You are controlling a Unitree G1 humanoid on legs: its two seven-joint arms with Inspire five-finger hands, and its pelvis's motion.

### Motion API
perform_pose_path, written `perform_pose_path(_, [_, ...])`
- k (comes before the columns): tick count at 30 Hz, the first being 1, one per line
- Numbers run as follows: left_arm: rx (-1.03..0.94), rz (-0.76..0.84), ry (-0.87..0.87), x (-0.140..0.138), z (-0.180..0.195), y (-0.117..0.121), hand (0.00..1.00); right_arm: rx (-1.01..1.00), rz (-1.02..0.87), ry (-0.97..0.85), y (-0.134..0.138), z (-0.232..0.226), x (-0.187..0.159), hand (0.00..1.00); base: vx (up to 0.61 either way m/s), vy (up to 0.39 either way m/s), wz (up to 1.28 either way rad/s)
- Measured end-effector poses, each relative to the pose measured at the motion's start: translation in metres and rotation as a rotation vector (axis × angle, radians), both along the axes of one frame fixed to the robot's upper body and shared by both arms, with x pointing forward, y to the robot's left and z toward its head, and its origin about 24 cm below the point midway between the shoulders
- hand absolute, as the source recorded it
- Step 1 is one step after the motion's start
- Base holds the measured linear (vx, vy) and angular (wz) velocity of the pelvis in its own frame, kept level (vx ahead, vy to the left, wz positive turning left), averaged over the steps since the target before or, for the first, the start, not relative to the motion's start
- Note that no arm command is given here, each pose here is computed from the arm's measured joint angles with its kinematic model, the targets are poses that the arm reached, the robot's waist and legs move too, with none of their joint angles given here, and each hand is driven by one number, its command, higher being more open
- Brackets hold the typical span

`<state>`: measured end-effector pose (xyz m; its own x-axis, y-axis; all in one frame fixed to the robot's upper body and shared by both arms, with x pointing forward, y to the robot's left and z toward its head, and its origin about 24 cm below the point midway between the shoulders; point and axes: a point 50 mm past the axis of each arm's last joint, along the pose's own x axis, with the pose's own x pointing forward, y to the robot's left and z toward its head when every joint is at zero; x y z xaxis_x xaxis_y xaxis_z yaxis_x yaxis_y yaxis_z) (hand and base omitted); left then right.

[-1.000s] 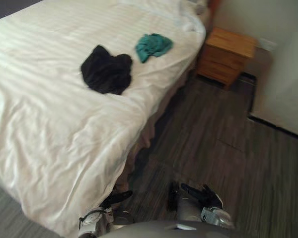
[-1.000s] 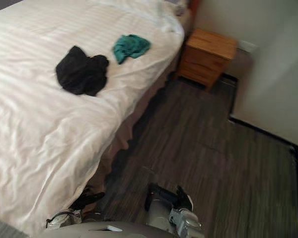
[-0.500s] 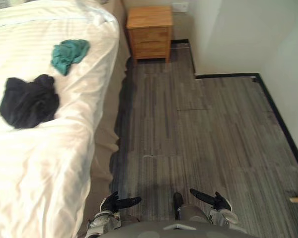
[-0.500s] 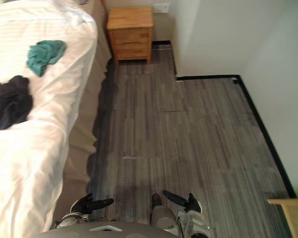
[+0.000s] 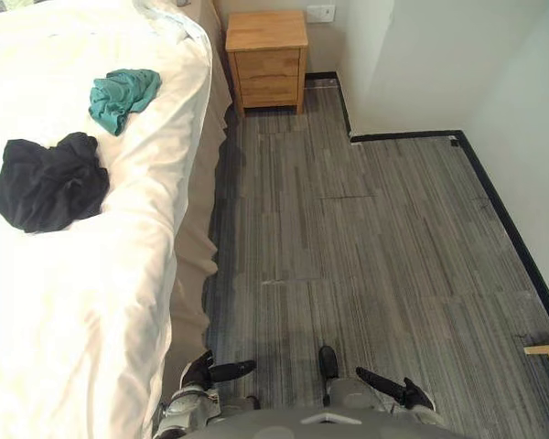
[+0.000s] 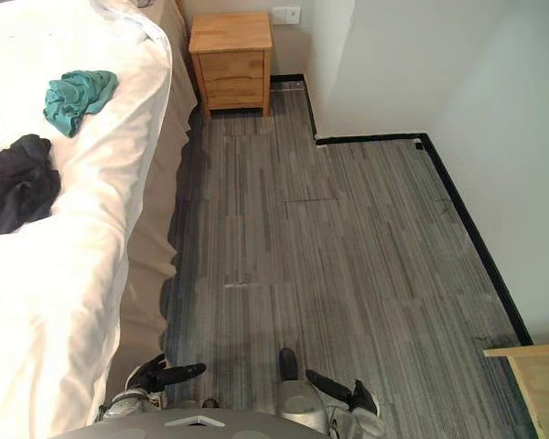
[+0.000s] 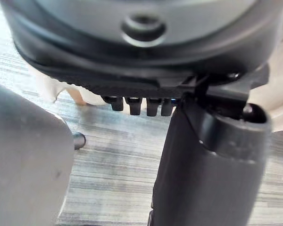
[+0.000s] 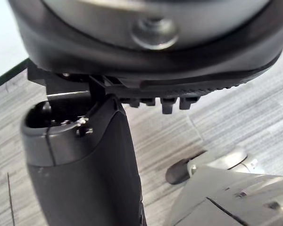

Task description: Tidy up the quilt and then pick up the clothes from the bed and put them into the laundry hamper

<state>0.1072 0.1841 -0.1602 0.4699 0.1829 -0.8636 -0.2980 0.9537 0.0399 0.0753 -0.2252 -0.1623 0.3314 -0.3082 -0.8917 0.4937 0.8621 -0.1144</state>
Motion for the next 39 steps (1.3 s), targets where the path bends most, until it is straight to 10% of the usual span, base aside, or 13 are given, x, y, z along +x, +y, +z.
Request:
perform_pose_path(12, [-0.002, 0.302, -0.06, -0.006, 0.004, 0.023, 1.0, 0.008, 0.027, -0.023, 0.013, -0.001, -0.002, 1.0, 0.02, -0.035, 0.01])
perform_pose_path(39, [0.061, 0.06, -0.044, 0.01, 0.006, 0.012, 1.0, -0.003, -0.033, -0.067, 0.014, 0.003, 0.007, 1.0, 0.4, -0.03, 0.12])
